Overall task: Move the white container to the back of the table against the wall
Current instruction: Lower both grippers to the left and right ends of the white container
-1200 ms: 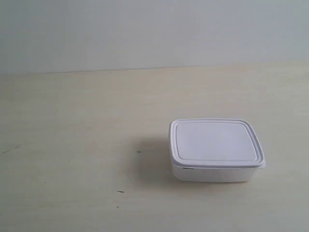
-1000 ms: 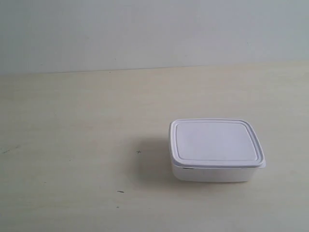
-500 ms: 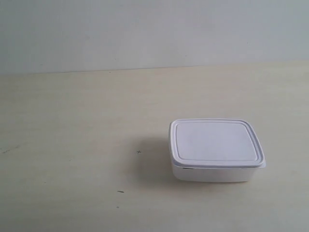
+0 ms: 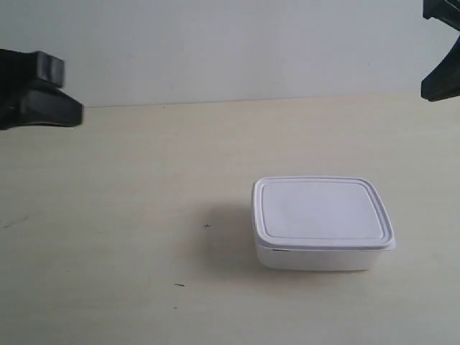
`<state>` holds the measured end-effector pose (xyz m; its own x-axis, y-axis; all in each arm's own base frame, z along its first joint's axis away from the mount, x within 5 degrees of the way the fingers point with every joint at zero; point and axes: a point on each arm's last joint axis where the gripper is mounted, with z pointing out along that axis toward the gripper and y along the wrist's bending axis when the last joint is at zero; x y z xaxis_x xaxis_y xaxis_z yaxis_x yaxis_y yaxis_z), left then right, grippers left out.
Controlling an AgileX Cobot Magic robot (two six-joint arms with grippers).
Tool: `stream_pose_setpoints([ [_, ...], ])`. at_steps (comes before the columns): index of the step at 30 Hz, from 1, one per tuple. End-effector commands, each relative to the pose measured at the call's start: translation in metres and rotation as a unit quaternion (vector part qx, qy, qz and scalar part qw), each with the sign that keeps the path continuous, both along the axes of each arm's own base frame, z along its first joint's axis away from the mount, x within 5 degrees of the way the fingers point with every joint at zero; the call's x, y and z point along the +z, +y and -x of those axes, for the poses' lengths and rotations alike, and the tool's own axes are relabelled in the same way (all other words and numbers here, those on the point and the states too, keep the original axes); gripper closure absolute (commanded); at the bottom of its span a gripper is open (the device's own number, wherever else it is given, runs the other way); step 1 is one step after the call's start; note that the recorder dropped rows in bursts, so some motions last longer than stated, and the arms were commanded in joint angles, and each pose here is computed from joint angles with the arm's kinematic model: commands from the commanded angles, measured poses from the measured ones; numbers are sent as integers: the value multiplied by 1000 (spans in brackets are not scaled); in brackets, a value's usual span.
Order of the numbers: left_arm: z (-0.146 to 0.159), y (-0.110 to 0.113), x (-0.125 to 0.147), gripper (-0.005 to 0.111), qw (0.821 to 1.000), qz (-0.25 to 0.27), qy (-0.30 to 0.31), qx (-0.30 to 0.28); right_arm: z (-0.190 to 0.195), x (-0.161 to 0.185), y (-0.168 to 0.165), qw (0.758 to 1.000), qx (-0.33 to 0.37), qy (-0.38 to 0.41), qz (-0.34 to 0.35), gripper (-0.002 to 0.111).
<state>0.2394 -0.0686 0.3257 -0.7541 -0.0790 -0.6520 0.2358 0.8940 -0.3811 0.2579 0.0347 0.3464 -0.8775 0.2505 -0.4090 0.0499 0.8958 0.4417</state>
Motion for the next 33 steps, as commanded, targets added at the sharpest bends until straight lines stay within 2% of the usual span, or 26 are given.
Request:
stream_pose_setpoints([
  [1, -1, -52, -13, 107, 998, 22, 12, -63, 8, -11, 5, 994, 71, 79, 1, 108],
  [4, -1, -90, -32, 107, 993, 26, 37, -109, 9, -27, 5, 991, 88, 100, 7, 108],
  [8, 7, -137, -61, 107, 982, 20, 83, -167, 20, -65, 5, 981, 106, 163, 7, 108],
  [14, 18, -190, -89, 107, 966, -5, 112, -233, 40, -117, 4, 975, 98, 199, 7, 108],
  [18, 12, -212, -94, 107, 963, -7, 108, -247, 45, -138, 2, 973, 88, 213, 11, 108],
  [22, 6, -230, -111, 107, 955, -17, 138, -262, 39, -152, 1, 972, 87, 218, 17, 108],
  [25, 1, -238, -129, 107, 951, -21, 164, -261, 32, -164, 0, 971, 88, 220, 24, 108],
  [33, -12, -250, -169, 107, 949, -42, 187, -249, 16, -192, 2, 970, 85, 226, 15, 108],
])
